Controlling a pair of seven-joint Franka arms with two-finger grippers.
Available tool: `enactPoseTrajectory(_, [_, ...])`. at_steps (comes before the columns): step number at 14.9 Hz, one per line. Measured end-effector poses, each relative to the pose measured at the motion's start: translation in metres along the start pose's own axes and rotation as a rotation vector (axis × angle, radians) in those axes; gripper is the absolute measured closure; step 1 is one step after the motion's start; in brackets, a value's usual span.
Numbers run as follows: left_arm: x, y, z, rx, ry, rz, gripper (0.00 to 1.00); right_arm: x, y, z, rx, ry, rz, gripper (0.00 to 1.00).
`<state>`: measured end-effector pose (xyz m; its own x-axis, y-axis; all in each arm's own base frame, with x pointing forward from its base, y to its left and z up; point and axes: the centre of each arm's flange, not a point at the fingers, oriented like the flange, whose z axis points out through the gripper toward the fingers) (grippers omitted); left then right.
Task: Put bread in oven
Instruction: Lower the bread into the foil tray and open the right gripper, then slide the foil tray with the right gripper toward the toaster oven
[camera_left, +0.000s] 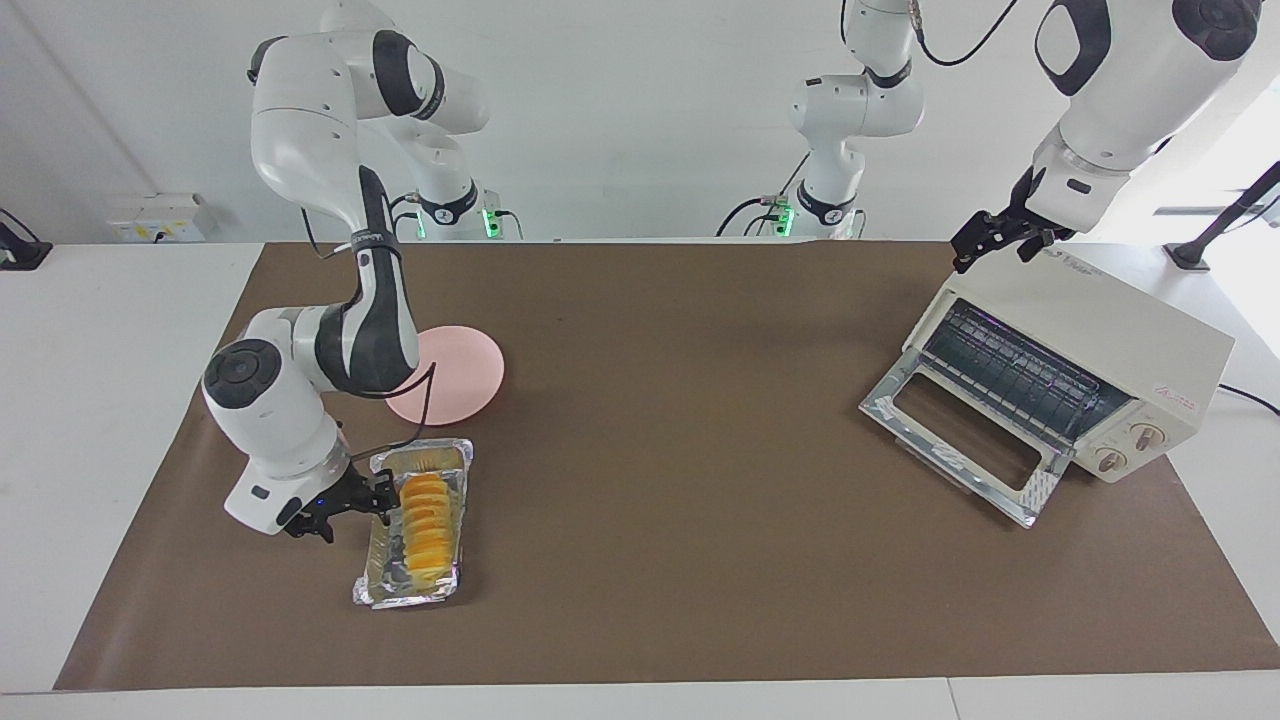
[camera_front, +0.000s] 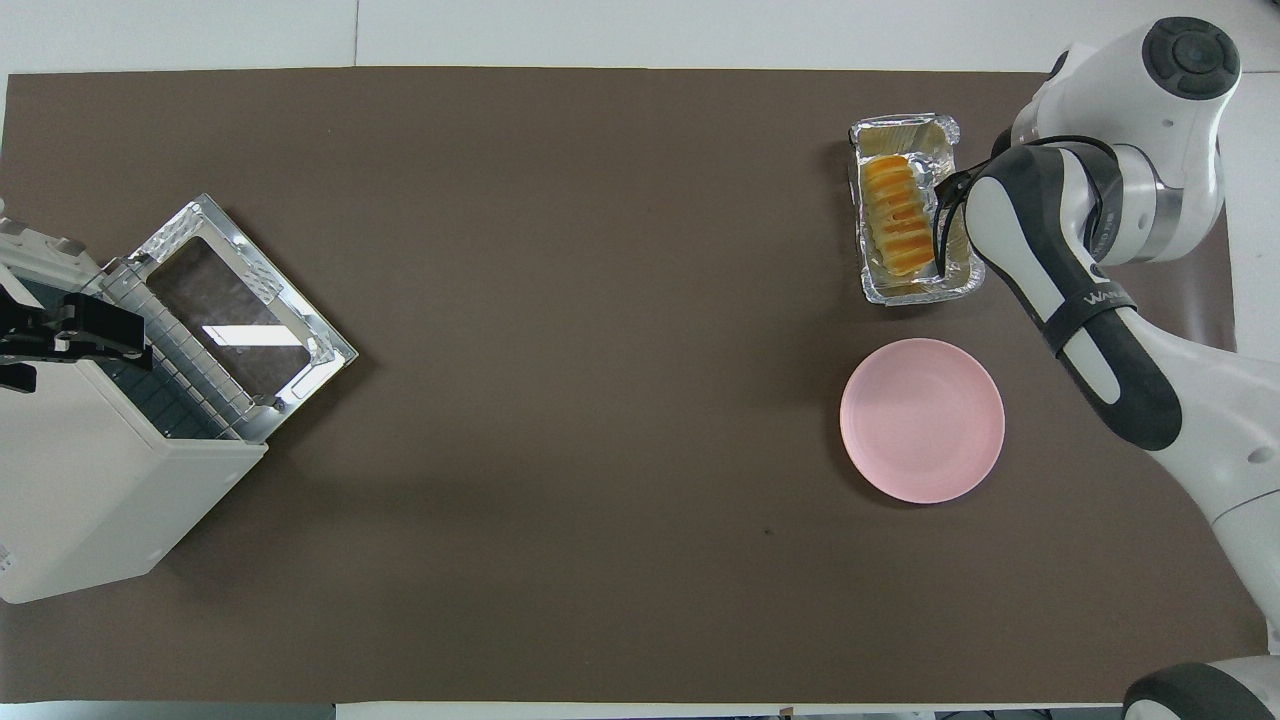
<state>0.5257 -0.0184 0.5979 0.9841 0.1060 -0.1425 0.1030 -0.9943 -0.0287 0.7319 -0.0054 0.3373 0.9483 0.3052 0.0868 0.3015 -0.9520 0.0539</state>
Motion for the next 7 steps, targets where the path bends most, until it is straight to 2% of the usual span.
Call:
enactPoseTrajectory(1, [0.0, 0.0, 0.0, 0.0, 0.0, 0.0, 0.0, -0.001, -0.001, 0.004, -0.002, 0.01, -0.001, 0.24])
enactPoseTrajectory(2, [0.0, 0.0, 0.0, 0.0, 0.0, 0.0, 0.0, -0.002, -0.003, 0.011, -0.003, 0.017, -0.003, 0.3])
enactPoseTrajectory(7, [0.0, 0.0, 0.0, 0.0, 0.0, 0.0, 0.0, -0.006, -0.01, 0.021, 0.001, 0.011, -0.011, 0.85])
